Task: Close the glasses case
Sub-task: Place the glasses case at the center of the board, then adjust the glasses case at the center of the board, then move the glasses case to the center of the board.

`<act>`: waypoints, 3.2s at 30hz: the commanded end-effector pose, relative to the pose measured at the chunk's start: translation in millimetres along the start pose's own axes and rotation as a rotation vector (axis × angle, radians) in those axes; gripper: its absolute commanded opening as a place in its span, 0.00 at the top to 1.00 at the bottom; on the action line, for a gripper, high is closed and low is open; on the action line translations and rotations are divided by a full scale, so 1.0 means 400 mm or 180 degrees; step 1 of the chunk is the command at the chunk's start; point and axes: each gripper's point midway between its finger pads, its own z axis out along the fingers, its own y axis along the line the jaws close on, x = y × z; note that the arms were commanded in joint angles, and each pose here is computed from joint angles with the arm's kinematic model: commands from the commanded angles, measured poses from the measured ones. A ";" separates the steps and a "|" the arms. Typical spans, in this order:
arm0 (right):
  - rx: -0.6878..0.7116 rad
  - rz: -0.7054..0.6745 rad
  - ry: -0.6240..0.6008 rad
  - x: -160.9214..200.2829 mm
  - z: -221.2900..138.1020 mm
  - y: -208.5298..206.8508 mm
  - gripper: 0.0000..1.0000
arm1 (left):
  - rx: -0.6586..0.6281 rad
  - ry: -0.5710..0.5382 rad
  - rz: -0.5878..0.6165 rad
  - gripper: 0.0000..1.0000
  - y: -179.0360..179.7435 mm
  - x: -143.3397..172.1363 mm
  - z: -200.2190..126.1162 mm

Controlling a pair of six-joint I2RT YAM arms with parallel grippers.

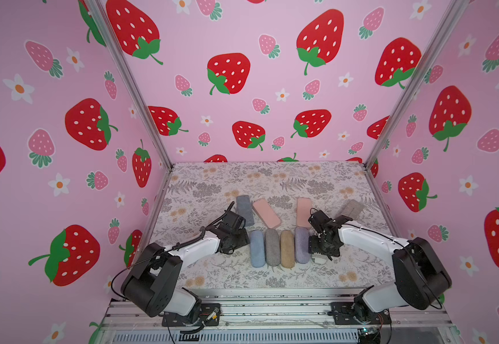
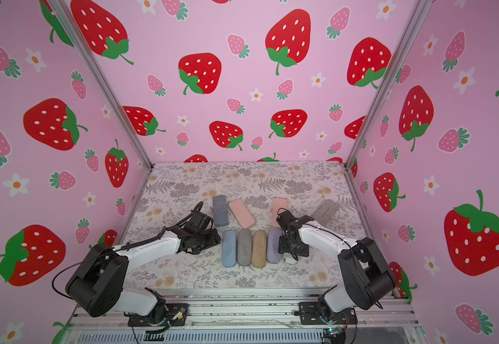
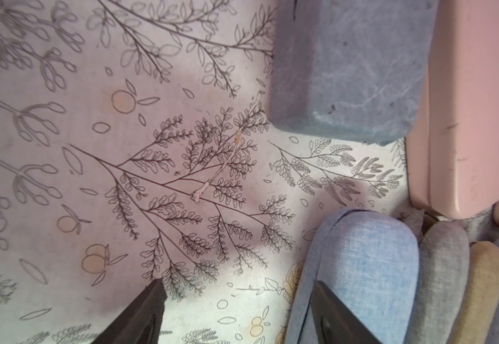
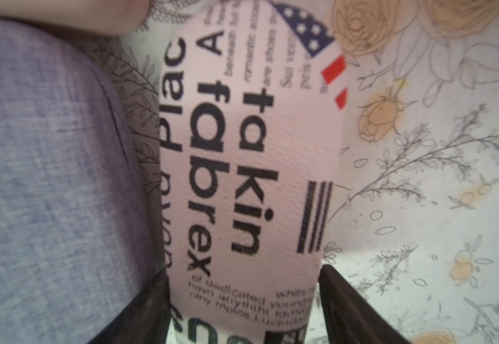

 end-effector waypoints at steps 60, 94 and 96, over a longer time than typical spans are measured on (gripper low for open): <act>0.0602 0.0485 -0.0224 -0.089 -0.064 -0.107 0.68 | -0.0198 0.0037 0.0373 0.79 -0.096 0.019 0.029; 0.0304 0.0461 -0.0756 -0.251 -0.195 -0.077 0.11 | -0.0357 -0.0010 0.0629 0.13 -0.155 -0.357 0.113; 0.0291 0.0463 -0.0774 -0.252 -0.199 -0.077 0.11 | -0.0375 0.0008 0.0630 0.14 -0.153 -0.357 0.122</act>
